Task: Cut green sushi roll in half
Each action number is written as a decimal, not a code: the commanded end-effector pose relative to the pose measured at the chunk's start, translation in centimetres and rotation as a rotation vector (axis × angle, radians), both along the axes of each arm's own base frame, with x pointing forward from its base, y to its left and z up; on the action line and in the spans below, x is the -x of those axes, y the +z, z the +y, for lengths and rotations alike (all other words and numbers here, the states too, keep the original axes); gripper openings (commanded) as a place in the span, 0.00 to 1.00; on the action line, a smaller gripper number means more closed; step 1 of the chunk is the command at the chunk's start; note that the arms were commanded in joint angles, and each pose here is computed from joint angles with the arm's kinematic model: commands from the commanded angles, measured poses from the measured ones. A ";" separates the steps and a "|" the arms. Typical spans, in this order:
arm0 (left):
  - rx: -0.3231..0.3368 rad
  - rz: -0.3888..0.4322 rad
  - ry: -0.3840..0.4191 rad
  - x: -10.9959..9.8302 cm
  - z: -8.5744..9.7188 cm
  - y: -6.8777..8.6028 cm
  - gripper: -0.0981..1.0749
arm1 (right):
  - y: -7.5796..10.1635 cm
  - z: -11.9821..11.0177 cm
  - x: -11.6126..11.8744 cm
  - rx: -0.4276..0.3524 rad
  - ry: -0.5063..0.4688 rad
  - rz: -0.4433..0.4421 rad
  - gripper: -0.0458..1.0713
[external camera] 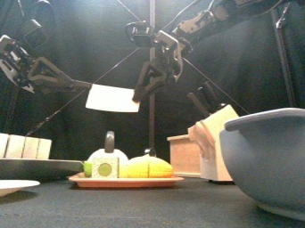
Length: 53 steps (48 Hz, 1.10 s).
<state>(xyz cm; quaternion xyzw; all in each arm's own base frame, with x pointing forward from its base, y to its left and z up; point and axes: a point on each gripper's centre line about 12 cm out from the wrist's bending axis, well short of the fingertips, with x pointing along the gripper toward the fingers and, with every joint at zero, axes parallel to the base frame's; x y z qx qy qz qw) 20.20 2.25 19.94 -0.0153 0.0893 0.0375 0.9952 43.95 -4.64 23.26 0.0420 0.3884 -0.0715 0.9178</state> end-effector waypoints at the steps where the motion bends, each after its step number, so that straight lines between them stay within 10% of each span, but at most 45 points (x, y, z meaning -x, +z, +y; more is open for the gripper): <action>1: 0.005 -0.004 -0.007 -0.2 -0.1 0.2 0.49 | 1.0 0.1 0.0 0.001 0.002 -0.023 0.31; 53: 0.092 0.384 -0.049 -1.8 -2.1 -5.1 0.49 | -5.4 1.7 -1.3 -0.031 0.024 0.117 0.31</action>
